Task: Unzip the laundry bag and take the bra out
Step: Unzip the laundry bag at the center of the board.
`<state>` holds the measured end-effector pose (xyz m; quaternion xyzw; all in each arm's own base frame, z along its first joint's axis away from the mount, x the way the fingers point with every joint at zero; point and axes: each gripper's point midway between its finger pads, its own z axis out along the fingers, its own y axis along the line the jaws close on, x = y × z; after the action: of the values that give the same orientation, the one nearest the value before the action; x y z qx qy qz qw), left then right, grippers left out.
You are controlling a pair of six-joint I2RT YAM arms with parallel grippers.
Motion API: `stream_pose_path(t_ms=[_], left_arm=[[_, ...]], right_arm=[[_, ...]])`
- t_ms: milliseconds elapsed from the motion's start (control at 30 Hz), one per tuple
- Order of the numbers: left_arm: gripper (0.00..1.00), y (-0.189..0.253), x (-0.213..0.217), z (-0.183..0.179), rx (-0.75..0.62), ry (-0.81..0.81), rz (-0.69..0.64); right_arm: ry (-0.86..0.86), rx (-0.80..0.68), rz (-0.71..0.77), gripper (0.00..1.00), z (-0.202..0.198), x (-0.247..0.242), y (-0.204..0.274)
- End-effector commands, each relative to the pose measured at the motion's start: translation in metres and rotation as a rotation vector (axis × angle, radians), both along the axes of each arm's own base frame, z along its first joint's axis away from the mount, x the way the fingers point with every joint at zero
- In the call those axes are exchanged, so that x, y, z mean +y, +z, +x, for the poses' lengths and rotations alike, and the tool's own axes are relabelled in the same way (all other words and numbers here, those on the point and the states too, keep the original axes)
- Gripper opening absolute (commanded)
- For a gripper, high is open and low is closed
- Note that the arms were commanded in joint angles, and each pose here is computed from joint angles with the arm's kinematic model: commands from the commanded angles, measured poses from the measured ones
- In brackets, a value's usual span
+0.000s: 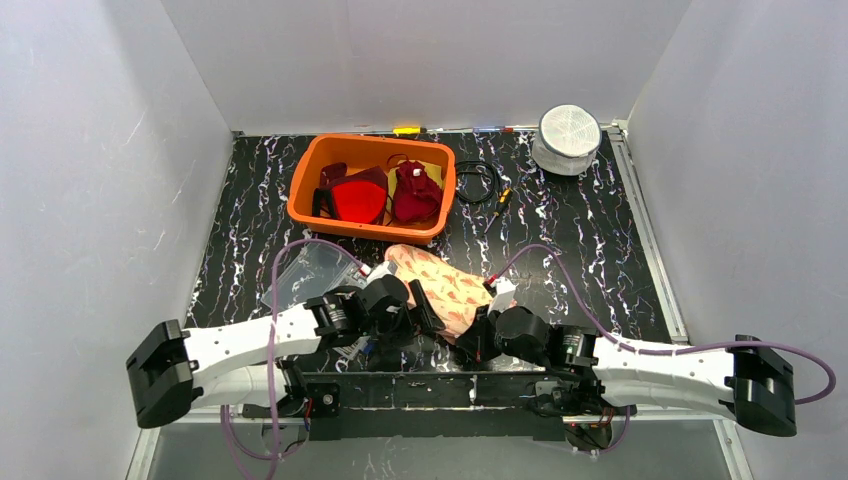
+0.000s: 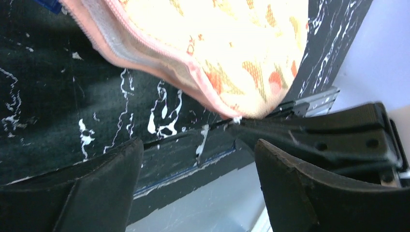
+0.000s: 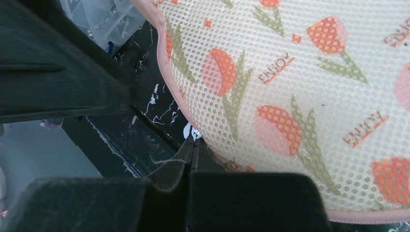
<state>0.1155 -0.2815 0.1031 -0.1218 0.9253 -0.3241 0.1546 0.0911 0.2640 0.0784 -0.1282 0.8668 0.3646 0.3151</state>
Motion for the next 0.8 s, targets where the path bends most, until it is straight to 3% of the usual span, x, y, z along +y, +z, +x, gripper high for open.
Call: stream_pose_path(t_ms=[0,433,533,767], left_arm=[[0.83,0.005,-0.019,0.018,-0.019,0.085,-0.05],[0.8,-0.022,-0.031,0.037,-0.005,0.145,0.058],[0.73,-0.024,-0.027,0.042,-0.021,0.165,0.087],[0.42,-0.027,-0.021,0.047,-0.032,0.193,0.121]], right_arm=[[0.04,-0.048,0.137,0.01,0.002,0.025,0.038],[0.029,-0.028,0.175,0.01,-0.003,0.016,0.033],[0.028,-0.024,0.177,0.01,-0.003,0.015,0.032],[0.029,-0.019,0.165,0.01,-0.005,0.012,0.03]])
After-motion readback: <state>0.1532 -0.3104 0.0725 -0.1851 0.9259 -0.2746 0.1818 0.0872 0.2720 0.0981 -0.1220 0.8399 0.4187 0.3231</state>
